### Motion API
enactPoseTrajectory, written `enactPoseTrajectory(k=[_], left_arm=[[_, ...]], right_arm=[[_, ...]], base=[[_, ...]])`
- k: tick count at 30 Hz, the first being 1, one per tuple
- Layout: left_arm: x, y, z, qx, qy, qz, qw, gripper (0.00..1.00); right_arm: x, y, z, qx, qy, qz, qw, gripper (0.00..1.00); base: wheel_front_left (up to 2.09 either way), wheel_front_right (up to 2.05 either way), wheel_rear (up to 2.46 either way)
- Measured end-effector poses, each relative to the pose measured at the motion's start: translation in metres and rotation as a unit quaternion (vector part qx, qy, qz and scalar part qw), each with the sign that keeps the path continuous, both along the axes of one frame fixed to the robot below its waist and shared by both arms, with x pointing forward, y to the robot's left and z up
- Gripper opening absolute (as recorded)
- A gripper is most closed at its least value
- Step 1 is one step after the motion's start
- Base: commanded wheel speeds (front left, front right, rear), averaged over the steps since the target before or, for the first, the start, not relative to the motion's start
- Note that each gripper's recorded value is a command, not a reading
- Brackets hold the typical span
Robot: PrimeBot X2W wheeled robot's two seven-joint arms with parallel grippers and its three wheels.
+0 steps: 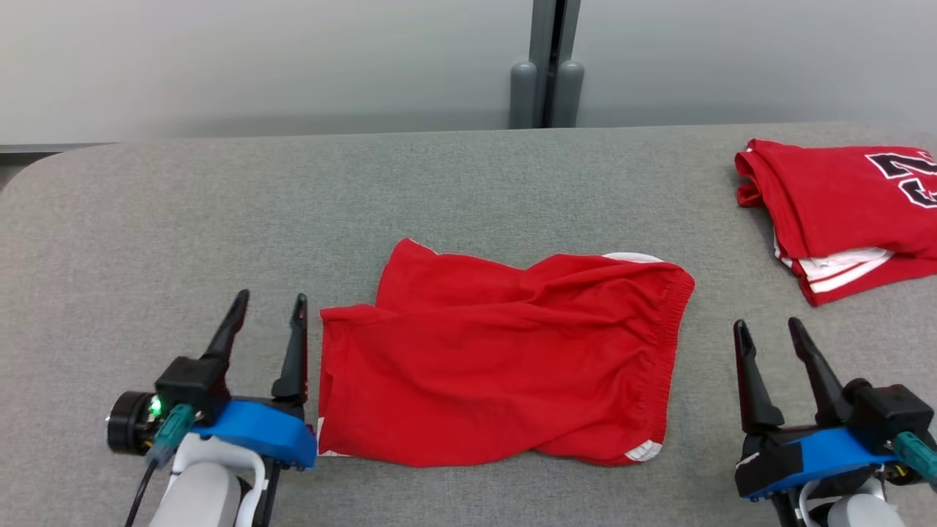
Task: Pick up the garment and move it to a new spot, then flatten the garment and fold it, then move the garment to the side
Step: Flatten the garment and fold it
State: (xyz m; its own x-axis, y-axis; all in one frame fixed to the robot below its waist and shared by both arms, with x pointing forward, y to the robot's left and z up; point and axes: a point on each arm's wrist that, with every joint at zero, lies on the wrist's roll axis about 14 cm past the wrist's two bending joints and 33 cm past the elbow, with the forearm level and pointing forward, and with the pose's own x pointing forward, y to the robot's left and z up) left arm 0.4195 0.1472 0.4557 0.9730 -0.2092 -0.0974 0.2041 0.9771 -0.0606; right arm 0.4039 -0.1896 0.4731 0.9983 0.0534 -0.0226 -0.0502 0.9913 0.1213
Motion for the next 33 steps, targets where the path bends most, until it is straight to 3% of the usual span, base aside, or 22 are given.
enactPoseTrajectory(k=[16,33], left_arm=[[-0.037,0.048,0.035,-0.009,-0.065,0.111,0.992,1.00],[-0.053,0.046,0.027,0.010,-0.054,0.106,0.993,1.00]], right_arm=[[-0.019,0.010,-0.020,0.015,0.038,0.016,0.999,1.00],[-0.030,0.001,-0.011,0.013,0.022,0.000,1.000,1.00]], base=[[0.00,0.00,0.00],[0.00,0.00,0.00]])
